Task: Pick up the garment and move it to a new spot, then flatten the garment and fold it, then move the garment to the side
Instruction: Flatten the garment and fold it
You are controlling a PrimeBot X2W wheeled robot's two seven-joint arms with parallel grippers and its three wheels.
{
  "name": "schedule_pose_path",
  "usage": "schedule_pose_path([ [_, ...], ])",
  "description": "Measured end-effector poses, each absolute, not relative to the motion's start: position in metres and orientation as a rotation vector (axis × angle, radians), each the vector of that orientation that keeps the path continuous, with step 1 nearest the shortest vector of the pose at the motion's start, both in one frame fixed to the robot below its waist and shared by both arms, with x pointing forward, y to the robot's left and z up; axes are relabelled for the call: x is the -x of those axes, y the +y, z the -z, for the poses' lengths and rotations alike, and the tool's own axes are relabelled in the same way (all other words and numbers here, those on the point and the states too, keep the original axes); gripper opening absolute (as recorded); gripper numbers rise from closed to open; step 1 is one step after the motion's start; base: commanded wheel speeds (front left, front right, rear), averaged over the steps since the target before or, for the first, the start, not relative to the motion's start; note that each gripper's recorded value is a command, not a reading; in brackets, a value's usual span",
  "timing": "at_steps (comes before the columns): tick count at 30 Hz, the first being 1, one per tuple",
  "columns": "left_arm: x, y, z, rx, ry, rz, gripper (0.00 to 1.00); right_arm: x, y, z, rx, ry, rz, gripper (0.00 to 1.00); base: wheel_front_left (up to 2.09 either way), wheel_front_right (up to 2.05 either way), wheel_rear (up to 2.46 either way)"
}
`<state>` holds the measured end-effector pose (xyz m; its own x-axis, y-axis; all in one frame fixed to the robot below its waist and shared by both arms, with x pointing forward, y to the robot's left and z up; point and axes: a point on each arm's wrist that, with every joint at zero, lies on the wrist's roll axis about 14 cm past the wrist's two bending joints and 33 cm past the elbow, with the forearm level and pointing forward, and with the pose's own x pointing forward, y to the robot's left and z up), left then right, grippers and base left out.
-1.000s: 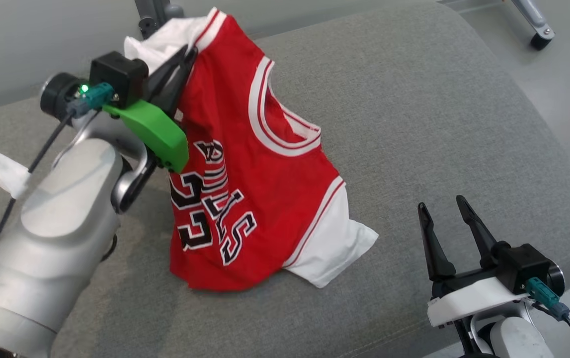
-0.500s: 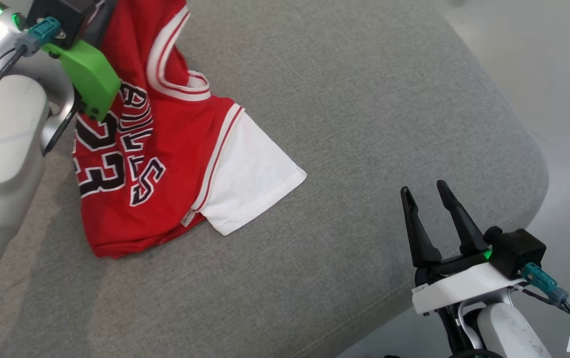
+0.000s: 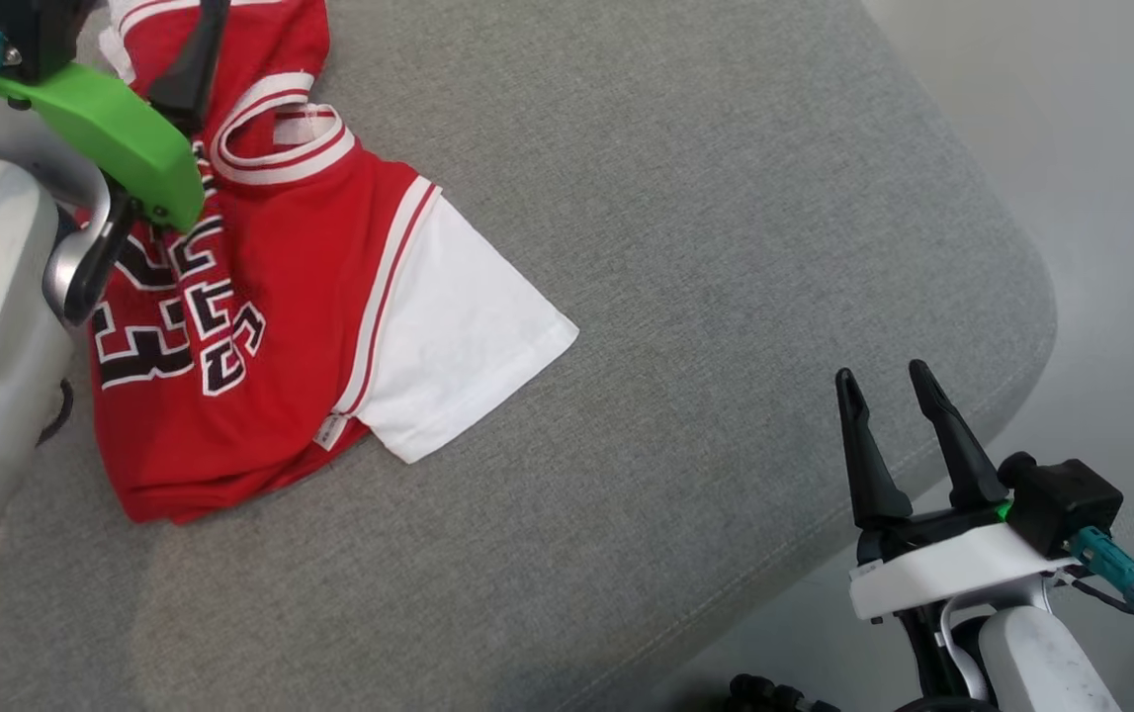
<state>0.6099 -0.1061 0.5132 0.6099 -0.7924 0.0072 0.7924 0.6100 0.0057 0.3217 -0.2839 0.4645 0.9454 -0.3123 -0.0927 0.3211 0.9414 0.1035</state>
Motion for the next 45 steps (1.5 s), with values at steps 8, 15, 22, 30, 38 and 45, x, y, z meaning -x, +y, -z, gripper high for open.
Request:
schedule_pose_path([
  [8,-0.565,-0.063,-0.51,0.189,0.026,0.778,1.0,-0.316,-0.28,-0.461,-0.1,0.084,0.308,1.0,0.0,0.0,0.0],
  [15,-0.482,-0.01,-0.487,0.297,0.134,0.554,1.0,-0.322,-0.258,-0.467,-0.106,0.053,0.226,1.0,0.0,0.0,0.0],
  [22,-0.414,0.004,-0.447,0.333,0.366,0.504,1.0,-0.342,-0.232,-0.476,-0.098,0.015,0.122,1.0,0.0,0.0,0.0],
  [30,-0.39,-0.005,-0.401,0.366,0.623,0.501,1.0,-0.354,-0.214,-0.479,-0.104,0.001,0.062,1.0,0.0,0.0,0.0],
  [38,-0.407,-0.03,-0.392,0.425,0.668,0.522,1.0,-0.349,-0.224,-0.474,-0.106,0.022,0.098,1.0,0.0,0.0,0.0],
  [45,-0.411,-0.032,-0.378,0.404,0.692,0.504,1.0,-0.346,-0.23,-0.473,-0.111,0.024,0.121,1.0,0.0,0.0,0.0],
])
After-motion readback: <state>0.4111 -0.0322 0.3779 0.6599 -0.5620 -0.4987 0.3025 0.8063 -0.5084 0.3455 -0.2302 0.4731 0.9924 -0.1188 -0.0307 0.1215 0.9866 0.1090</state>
